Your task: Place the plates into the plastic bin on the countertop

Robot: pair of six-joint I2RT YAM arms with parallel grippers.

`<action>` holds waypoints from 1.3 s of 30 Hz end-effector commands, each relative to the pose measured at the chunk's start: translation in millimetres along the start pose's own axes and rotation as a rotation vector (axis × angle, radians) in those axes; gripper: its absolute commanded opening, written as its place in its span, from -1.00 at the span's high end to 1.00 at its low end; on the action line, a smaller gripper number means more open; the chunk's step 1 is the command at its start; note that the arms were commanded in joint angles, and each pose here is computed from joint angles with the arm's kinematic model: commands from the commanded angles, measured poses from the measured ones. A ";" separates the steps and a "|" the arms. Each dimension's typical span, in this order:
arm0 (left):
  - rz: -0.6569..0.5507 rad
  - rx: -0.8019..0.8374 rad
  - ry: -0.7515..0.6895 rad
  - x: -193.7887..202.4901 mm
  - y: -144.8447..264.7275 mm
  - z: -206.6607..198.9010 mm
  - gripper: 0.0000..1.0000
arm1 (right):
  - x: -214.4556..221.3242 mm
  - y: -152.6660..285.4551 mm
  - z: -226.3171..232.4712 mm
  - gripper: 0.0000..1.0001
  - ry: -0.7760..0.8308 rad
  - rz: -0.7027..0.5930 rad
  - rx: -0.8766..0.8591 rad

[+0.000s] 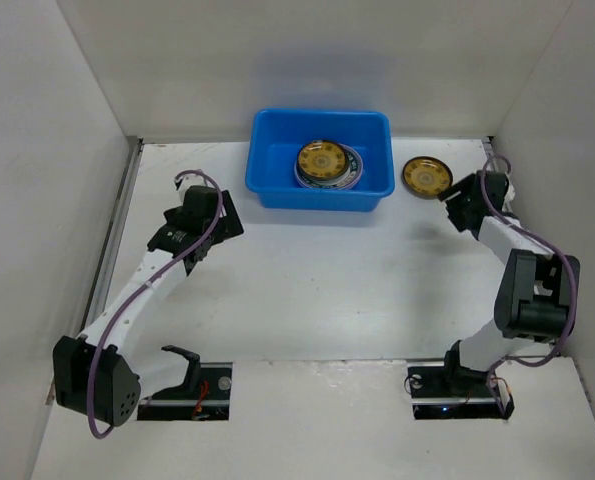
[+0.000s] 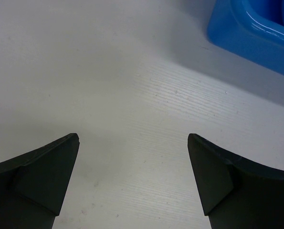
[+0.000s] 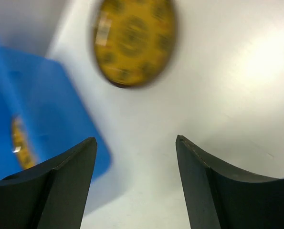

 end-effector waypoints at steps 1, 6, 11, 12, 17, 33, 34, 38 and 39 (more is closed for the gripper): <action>-0.066 0.052 0.032 -22.7 6.5 -16.5 -1.00 | -7.2 -11.8 -4.8 -0.44 -0.153 -0.022 -0.095; -0.069 0.046 0.035 -25.0 5.3 -15.6 -1.00 | -11.7 -37.3 -29.0 -0.41 -0.281 -0.022 -0.105; -0.074 0.044 0.037 -29.7 4.3 -16.9 -1.00 | -17.0 -61.7 -35.9 -0.39 -0.383 -0.025 -0.135; -0.074 0.043 0.038 -30.5 3.9 -17.1 -1.00 | -17.3 -67.0 -37.1 -0.39 -0.399 -0.018 -0.134; -0.073 0.022 0.049 -35.2 0.6 -13.6 -1.00 | -12.8 -94.8 -38.3 -0.36 -0.457 0.021 -0.126; -0.097 -0.032 0.093 -51.4 5.0 3.9 -1.00 | -11.2 -152.1 -8.5 0.53 -0.504 0.057 -0.164; -0.099 -0.037 0.096 -51.6 5.9 6.3 -1.00 | -10.9 -153.7 -7.0 0.66 -0.503 0.057 -0.166; -0.104 -0.044 0.105 -51.7 8.8 11.9 -1.00 | -16.1 -149.4 4.5 1.00 -0.493 0.048 -0.198; -0.106 -0.045 0.106 -51.6 9.4 12.7 -1.00 | -20.4 -145.1 9.3 1.00 -0.484 0.038 -0.214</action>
Point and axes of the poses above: each gripper's point midway between its finger pads, its own y axis back along the fingers, its own z axis along the line the jaws close on, x = y × z, the point moved 4 cm from there along y, back along the fingers, and after that the axes turned 7 degrees about y, right-handed, at the moved point
